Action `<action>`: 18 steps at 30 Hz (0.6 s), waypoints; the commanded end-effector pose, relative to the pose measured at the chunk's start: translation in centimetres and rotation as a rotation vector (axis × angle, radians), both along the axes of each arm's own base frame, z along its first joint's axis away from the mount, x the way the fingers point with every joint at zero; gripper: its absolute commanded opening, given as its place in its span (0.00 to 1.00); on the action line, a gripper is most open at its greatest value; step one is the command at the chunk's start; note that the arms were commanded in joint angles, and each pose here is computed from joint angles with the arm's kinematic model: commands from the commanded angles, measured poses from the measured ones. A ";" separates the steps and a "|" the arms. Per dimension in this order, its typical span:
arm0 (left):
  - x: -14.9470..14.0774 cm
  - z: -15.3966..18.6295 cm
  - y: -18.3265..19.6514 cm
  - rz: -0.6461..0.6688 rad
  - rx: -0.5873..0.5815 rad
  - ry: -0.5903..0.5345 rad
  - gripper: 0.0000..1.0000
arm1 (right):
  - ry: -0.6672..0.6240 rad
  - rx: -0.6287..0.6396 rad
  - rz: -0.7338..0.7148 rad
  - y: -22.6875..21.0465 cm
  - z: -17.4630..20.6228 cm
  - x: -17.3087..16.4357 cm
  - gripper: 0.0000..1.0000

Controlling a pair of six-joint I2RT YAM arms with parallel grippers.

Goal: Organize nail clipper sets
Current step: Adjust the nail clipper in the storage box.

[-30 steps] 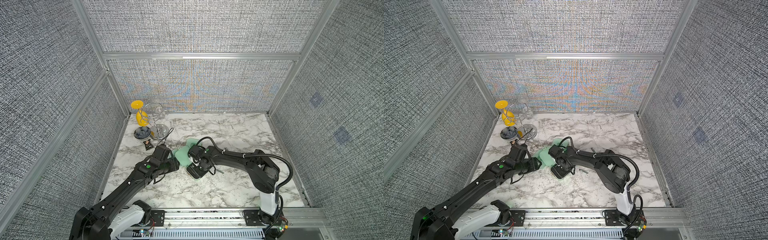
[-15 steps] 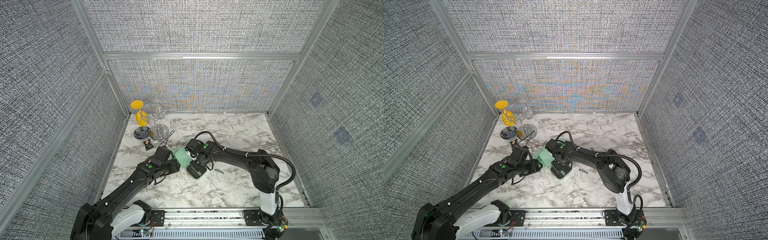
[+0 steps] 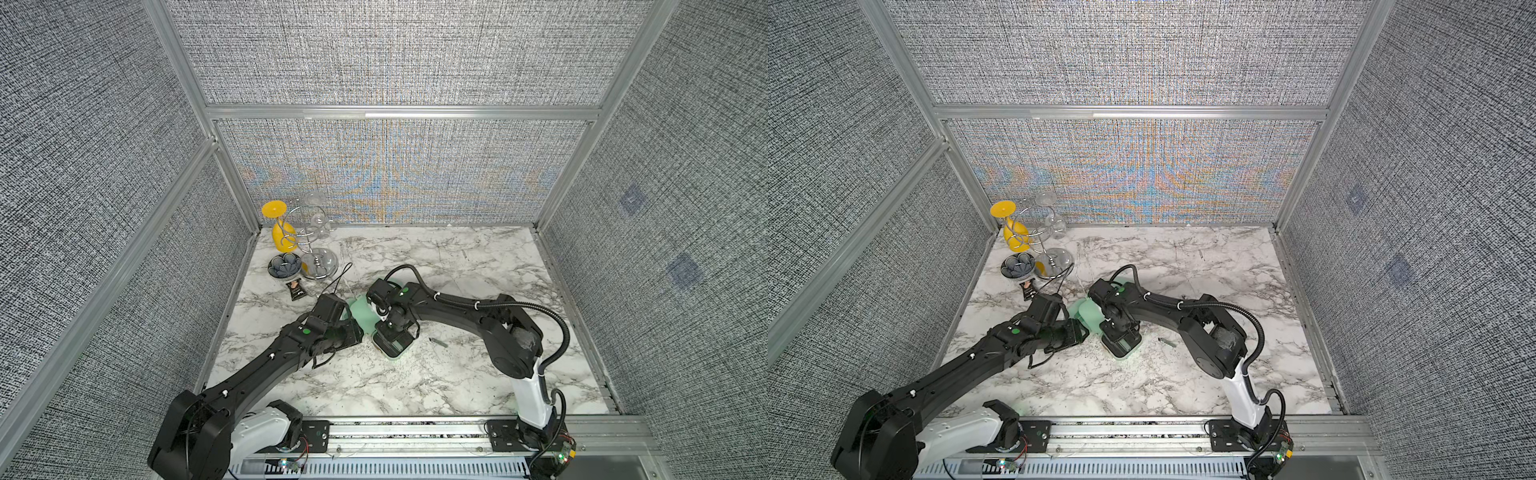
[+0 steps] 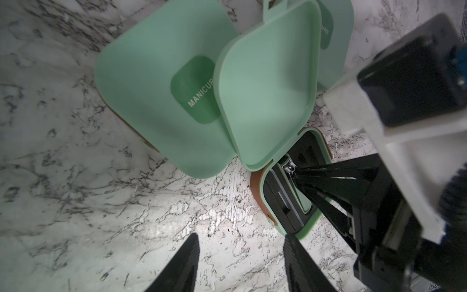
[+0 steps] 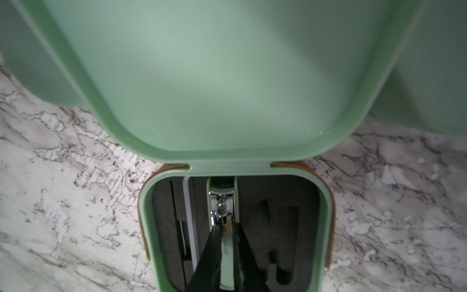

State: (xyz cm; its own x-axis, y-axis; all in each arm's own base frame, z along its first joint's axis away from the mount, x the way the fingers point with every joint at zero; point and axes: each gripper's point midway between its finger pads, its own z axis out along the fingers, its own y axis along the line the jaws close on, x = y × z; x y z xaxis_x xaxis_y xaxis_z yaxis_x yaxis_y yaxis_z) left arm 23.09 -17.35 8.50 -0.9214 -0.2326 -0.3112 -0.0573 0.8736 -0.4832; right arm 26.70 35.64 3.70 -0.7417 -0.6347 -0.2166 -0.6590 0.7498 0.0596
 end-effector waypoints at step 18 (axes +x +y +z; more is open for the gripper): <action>0.3 -0.5 -2.0 -0.019 -0.029 0.023 0.55 | -0.155 -0.049 -0.311 -14.8 6.0 6.0 0.41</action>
